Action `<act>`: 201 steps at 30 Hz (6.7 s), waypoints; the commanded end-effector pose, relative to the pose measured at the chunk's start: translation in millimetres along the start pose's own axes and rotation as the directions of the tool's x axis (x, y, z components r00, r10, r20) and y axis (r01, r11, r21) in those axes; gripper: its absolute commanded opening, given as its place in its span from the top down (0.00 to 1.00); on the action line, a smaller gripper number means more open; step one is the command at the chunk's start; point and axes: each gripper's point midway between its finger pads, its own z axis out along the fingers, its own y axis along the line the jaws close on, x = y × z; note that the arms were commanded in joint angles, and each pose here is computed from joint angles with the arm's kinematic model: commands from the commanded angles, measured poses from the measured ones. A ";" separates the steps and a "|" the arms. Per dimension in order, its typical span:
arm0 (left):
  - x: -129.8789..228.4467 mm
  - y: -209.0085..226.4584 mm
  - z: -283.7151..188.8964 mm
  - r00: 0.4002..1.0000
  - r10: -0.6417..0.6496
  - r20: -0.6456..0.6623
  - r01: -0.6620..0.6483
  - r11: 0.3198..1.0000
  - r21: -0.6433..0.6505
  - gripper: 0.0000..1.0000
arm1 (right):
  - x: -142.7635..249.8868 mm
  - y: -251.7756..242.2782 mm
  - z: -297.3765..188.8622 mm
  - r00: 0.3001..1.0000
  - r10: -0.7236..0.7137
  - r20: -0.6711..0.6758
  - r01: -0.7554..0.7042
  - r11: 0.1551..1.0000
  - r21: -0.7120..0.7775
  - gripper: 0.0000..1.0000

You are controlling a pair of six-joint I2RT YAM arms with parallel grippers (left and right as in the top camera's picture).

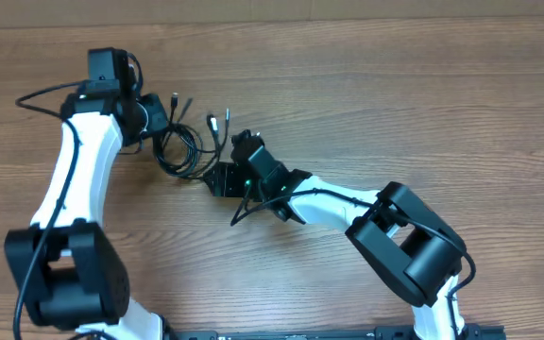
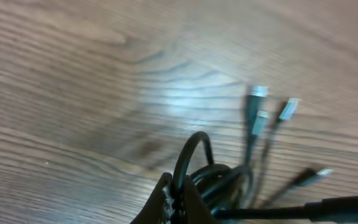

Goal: Untangle cables

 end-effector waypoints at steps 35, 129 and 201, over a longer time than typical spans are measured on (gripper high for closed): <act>50.9 -149.0 -70.5 0.970 0.242 0.033 -0.235 0.889 0.393 0.96 | -45.8 7.2 -6.1 0.811 0.581 0.068 -0.567 0.810 -0.148 0.33; -23.0 -103.3 -152.8 0.867 0.179 0.465 -0.208 0.978 0.012 0.96 | -67.8 -134.6 -40.0 0.778 0.467 0.420 -0.597 0.758 0.263 0.53; 192.2 -210.8 -36.8 0.555 0.803 -0.217 -0.668 0.585 0.459 0.32 | -95.5 -227.2 -205.7 0.883 0.449 -0.139 -0.428 0.890 0.157 0.24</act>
